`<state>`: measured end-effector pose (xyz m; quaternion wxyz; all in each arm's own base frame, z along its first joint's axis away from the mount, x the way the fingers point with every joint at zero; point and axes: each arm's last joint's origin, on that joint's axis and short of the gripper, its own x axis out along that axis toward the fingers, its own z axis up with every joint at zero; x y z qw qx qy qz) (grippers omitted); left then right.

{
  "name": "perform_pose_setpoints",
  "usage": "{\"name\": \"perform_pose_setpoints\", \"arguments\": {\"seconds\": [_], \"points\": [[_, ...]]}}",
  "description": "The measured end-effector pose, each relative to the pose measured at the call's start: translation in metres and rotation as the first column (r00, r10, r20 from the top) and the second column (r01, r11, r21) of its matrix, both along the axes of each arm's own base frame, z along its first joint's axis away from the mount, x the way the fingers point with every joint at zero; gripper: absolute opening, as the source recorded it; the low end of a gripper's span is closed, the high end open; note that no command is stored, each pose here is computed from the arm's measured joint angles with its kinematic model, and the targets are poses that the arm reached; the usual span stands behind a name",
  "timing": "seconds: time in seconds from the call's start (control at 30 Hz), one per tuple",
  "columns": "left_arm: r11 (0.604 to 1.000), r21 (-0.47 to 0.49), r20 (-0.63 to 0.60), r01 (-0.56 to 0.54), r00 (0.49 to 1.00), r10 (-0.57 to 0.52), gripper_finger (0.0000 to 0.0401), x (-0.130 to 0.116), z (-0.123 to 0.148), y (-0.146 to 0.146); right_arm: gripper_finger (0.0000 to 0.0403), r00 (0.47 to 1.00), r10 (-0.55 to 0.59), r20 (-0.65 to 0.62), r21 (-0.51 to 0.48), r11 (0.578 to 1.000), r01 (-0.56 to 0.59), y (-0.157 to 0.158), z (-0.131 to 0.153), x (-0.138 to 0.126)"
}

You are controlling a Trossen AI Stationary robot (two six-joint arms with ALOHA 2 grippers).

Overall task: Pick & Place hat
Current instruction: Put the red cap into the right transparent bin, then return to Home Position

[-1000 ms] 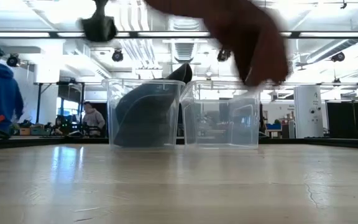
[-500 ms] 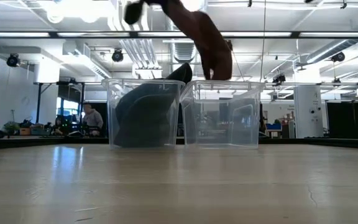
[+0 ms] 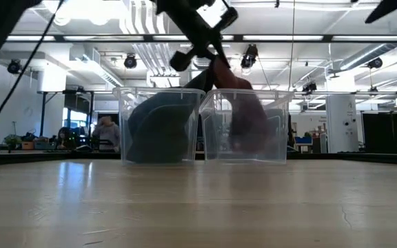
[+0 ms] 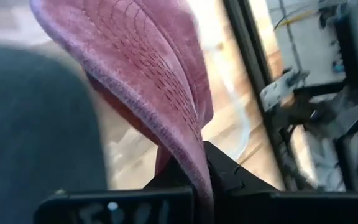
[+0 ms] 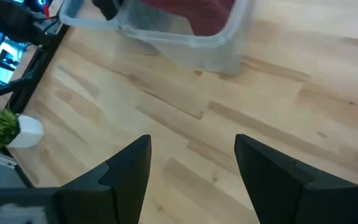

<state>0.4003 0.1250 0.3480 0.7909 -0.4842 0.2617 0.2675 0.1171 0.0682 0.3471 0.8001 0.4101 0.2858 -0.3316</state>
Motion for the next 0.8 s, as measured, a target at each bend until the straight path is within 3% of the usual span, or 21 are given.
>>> {"name": "perform_pose_setpoints", "arguments": {"seconds": [0.13,0.33,0.57,0.8], "points": [[0.999,-0.025,0.023,-0.024,0.999,0.024,0.0023,0.023,-0.003,0.013,0.0228,1.000,0.000,-0.001,-0.009,1.000,0.000,-0.010,-0.015,-0.012],[1.000,-0.022,-0.077,0.001,0.997,-0.003,0.0031,0.038,-0.015,0.016,0.0228,0.999,0.019,0.031,0.013,1.000,-0.019,-0.015,-0.035,-0.020],[0.992,0.124,-0.197,0.037,0.980,-0.012,0.0067,0.013,0.013,0.007,0.0228,0.996,0.060,0.070,-0.007,0.998,-0.060,-0.023,-0.039,-0.029],[0.953,0.285,-0.178,0.102,0.983,-0.052,0.0117,-0.012,0.050,-0.005,0.0228,0.982,0.104,0.160,-0.211,0.975,-0.069,-0.031,-0.025,-0.034]]}}
